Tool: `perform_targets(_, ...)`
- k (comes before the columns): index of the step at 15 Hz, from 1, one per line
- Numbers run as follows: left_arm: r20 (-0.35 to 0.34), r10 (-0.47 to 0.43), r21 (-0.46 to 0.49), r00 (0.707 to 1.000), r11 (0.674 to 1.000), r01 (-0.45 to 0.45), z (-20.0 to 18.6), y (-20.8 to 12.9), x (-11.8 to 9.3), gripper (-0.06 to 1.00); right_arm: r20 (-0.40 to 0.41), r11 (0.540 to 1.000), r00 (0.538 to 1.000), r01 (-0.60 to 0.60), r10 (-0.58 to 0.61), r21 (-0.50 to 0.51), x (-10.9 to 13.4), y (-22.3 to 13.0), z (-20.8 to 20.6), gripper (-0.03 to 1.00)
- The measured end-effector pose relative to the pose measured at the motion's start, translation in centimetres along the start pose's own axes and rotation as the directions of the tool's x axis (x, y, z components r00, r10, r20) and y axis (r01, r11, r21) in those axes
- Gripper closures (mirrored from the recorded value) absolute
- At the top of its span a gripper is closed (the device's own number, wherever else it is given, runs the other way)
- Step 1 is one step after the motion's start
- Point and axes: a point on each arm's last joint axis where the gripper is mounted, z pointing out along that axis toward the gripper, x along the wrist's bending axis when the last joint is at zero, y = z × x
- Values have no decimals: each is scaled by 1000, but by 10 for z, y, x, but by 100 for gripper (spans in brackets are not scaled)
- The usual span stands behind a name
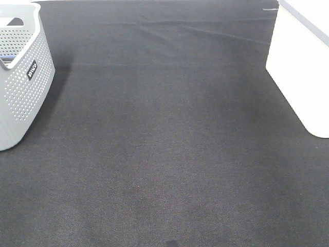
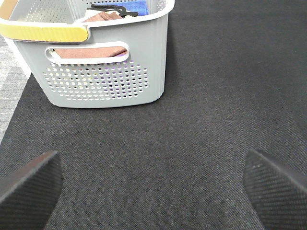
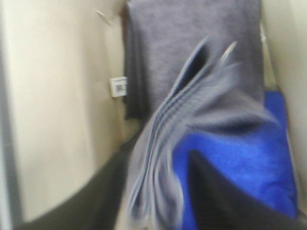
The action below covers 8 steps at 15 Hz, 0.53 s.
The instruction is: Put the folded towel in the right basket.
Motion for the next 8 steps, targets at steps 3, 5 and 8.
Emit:
perform_targets(3, 0, 0, 0, 1000, 1000, 0, 0, 0, 0, -3, 9, 1000, 1000, 1, -1, -3, 0, 0, -2, 35)
perform_targets(5, 0, 0, 0, 1000, 1000, 0, 0, 0, 0, -3, -24, 1000, 1000, 3, -4, -27, 8, 1, -13, 34)
perform_targets(8, 0, 0, 0, 1000, 1000, 0, 0, 0, 0, -3, -67, 993, 995, 73, -80, -95, 47, 1, -48, 34)
